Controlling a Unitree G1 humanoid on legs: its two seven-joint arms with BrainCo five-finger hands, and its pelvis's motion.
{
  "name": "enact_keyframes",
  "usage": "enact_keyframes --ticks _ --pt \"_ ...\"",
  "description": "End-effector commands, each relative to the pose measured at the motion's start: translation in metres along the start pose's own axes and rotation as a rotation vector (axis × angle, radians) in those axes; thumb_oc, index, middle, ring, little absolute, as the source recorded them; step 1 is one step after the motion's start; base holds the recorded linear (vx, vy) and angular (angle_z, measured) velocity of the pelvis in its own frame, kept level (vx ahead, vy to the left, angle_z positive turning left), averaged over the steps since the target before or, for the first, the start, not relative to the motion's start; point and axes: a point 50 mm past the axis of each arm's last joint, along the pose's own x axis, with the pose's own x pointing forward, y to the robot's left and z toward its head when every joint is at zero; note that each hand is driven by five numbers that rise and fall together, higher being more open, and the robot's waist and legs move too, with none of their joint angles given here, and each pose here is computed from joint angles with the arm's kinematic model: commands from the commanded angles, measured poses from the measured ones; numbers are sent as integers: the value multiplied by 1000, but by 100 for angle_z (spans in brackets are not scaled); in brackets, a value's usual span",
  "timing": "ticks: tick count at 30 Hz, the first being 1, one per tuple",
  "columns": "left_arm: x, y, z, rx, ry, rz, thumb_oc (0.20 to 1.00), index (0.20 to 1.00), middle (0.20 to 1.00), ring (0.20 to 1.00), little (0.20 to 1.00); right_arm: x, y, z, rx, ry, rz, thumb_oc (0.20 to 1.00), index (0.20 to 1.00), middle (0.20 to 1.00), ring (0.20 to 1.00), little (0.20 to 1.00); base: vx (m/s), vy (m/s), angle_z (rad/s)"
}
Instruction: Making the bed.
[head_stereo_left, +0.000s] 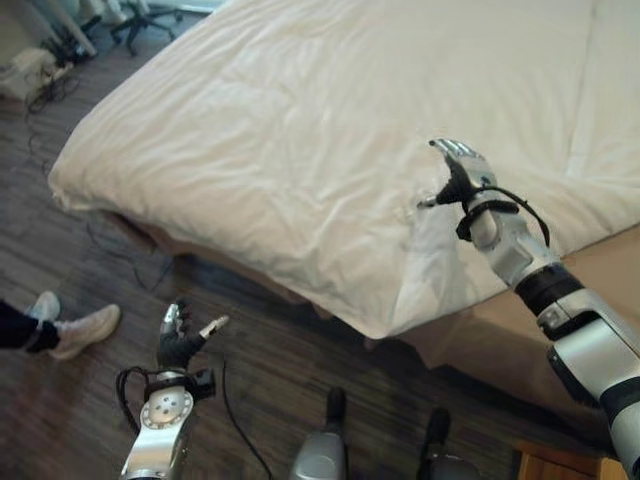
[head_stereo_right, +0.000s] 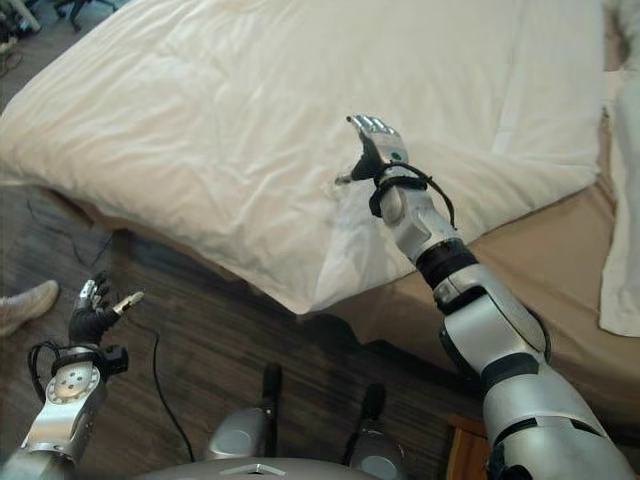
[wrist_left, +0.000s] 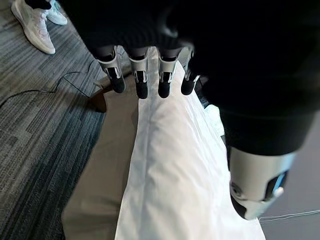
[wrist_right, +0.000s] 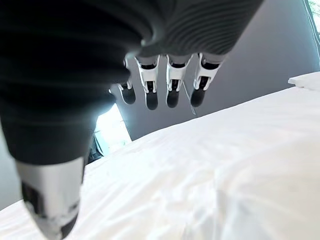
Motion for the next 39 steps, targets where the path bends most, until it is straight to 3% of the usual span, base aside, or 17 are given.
enact_keyframes --ticks 1,7,11,14,15,16,17,18,19,32,33,39 --pt "26 11 57 -18 -252 40 1000 1000 1000 1000 1000 25 -57 20 -41 -61 -174 1000 1000 1000 1000 1000 -52 15 3" --pt "32 12 70 -27 -299 44 1000 1000 1000 1000 1000 30 -103 -6 -237 14 -263 1000 1000 1000 1000 1000 -92 2 4" --pt "44 5 79 24 -314 46 1000 1000 1000 1000 1000 32 -104 -4 -268 11 -261 1000 1000 1000 1000 1000 -74 -4 0" --pt "67 5 115 -42 -385 83 1000 1000 1000 1000 1000 31 -110 -25 -427 103 -230 1000 1000 1000 1000 1000 -58 -10 -3" --pt "72 2 120 -53 -388 85 1000 1000 1000 1000 1000 31 -106 -28 -442 114 -217 896 896 896 896 896 -40 -12 0" --pt "76 -1 124 -57 -388 87 1000 1000 1000 1000 1000 28 -97 -34 -452 131 -188 661 661 661 661 661 0 0 0" --pt "81 -4 128 -56 -387 84 1000 1000 1000 1000 1000 27 -92 -38 -459 148 -171 576 576 576 576 576 0 0 0" --pt "84 -7 131 -53 -382 81 1000 1000 1000 1000 1000 26 -86 -39 -462 153 -154 322 322 322 322 322 0 0 0" --pt "87 -12 133 -48 -378 73 1000 1000 1000 1000 1000 25 -80 -41 -447 164 -144 200 200 200 200 200 0 0 0" --pt "77 -47 98 51 -267 -40 1000 1000 1000 1000 1000 -6 -17 -25 -222 28 -77 200 200 200 200 200 48 58 -11" --pt "61 -47 71 67 -203 -69 1000 1000 1000 1000 1000 -33 -1 -37 -126 39 -65 200 200 200 200 200 107 57 -24" --pt "41 -49 46 106 -142 -118 1000 1000 1000 1000 1000 -79 21 -71 -55 135 -4 200 200 200 200 200 82 35 -30"
